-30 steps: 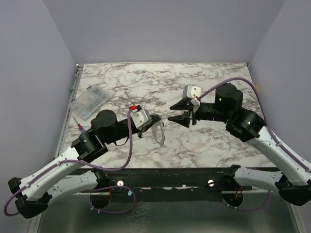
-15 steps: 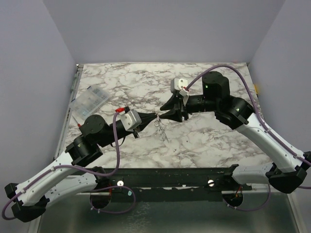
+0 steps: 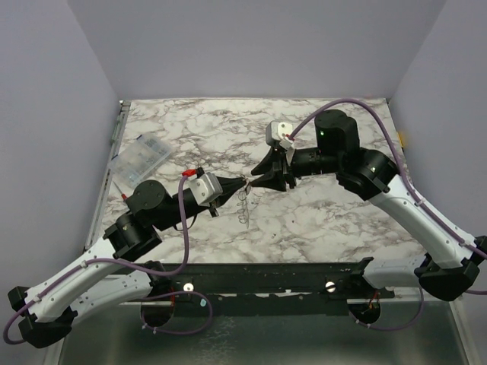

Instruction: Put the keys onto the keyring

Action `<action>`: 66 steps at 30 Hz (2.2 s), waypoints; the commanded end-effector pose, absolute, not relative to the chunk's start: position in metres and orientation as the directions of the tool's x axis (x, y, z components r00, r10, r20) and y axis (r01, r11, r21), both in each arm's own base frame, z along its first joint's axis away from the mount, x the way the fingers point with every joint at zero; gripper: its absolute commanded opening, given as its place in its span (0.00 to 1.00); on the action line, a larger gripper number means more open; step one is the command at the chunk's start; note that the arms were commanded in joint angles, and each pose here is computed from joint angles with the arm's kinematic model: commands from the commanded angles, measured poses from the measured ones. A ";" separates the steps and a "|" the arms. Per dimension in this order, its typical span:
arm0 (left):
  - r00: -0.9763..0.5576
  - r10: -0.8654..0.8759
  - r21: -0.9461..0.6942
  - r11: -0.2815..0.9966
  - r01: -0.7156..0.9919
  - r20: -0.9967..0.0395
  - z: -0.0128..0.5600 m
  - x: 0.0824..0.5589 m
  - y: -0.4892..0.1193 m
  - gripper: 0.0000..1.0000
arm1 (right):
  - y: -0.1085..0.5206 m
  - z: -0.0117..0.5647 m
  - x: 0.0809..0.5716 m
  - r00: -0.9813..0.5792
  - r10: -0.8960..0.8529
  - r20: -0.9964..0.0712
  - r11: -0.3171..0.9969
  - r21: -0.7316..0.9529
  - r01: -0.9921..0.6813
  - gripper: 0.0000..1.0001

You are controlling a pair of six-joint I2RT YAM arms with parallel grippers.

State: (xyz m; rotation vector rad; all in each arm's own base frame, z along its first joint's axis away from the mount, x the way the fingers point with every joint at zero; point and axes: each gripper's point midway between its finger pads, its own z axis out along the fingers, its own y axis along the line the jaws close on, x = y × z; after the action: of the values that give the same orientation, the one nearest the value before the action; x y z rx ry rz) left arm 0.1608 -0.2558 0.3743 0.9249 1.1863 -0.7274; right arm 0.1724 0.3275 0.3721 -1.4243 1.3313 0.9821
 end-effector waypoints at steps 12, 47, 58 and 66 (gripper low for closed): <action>0.238 -0.039 0.187 0.504 0.843 -0.971 0.386 0.172 -0.257 0.00 | 0.325 0.374 0.175 0.036 -0.281 -0.959 0.070 -0.058 -0.996 0.58; 0.239 -0.143 0.124 0.551 0.825 -0.960 0.405 0.187 -0.267 0.00 | 0.305 0.371 0.202 0.026 -0.222 -0.975 0.312 -0.096 -0.945 0.53; 0.245 -0.196 0.099 0.553 0.827 -0.950 0.407 0.183 -0.264 0.00 | 0.309 0.381 0.182 0.037 -0.115 -0.993 0.246 -0.064 -0.967 0.54; 0.231 -0.220 0.075 0.551 0.831 -0.948 0.404 0.181 -0.262 0.00 | 0.311 0.387 0.179 0.049 -0.091 -0.995 0.225 -0.069 -0.972 0.54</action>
State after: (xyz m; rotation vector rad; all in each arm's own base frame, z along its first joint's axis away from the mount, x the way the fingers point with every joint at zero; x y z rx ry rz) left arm 0.1821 -0.2687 0.3861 0.7395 1.1570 -0.7828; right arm 0.1867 0.3064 0.3761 -1.1241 1.3882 0.9098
